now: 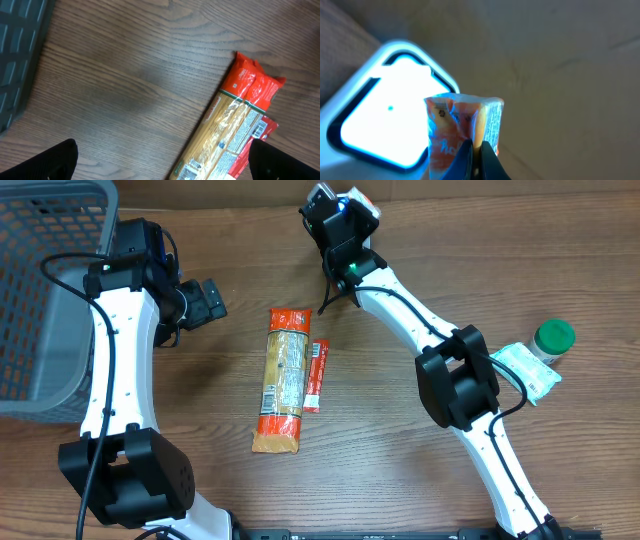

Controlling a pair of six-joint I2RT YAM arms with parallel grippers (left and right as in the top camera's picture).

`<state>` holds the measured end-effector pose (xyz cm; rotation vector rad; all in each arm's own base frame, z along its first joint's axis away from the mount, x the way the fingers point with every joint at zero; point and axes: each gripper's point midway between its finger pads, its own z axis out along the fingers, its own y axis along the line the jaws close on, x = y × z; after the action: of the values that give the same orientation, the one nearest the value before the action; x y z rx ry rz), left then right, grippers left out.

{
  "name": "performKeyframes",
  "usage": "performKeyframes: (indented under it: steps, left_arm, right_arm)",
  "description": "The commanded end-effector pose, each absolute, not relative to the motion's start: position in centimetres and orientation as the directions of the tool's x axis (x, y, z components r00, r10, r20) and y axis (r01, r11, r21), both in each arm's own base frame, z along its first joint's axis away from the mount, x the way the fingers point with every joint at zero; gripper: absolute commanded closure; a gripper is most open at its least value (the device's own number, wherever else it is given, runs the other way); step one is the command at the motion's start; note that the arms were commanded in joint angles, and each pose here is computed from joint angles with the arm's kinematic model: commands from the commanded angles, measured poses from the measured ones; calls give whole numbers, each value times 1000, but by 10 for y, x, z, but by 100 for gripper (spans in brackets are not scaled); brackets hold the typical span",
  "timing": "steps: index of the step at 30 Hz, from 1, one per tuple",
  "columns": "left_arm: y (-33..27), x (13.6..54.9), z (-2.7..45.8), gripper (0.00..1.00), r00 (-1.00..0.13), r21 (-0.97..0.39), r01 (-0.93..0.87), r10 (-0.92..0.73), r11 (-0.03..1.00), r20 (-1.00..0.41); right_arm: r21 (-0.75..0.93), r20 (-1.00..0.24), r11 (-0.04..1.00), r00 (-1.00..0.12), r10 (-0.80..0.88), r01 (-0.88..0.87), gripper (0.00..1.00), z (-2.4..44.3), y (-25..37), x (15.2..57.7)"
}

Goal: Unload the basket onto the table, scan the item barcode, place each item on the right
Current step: 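Hold the orange box in front of the scanner window, then carry the orange box right and lower it beside the jar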

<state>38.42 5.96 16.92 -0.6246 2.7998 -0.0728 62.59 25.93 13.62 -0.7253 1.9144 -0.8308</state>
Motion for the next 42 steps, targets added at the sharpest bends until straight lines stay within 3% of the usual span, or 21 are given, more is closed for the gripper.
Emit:
performKeyframes:
  steps: [1, 4, 8, 13, 19, 29, 33, 42]
  left_arm:
    - [58, 387, 174, 0, -876, -103, -390, -403, 915, -265]
    - [58, 387, 174, 0, -876, -103, -390, -403, 915, -265]
    - [58, 387, 174, 0, -876, -103, -390, -403, 915, -265]
    - [58, 387, 174, 0, -876, -103, -390, -403, 915, -265]
    - [58, 387, 174, 0, -876, -103, -390, -403, 915, -265]
    - [58, 387, 174, 0, -876, -103, -390, -403, 915, -265]
    - [58, 387, 174, 0, -876, -103, -390, -403, 915, -265]
    - [58, 387, 174, 0, -876, -103, -390, -403, 915, -265]
  right_arm:
    - [-712, -636, 702, -414, -651, -10, 96, 230, 256, 599]
    - [-647, -683, 762, -450, -576, 7, 96, 255, 245, 578]
    - [-442, -772, 896, -520, -366, 26, 96, 282, 228, 538]
    - [-199, -731, 977, -651, -202, -80, 96, 306, 211, 474]
    - [-83, -690, 996, -719, -81, -32, 96, 339, 166, 422]
    - [-28, -580, 977, -800, 155, 210, 96, 353, 82, 349]
    - [25, -544, 977, -817, 191, 211, 96, 350, 77, 335]
    - [-66, -348, 967, -914, 210, 248, 96, 282, 52, 294]
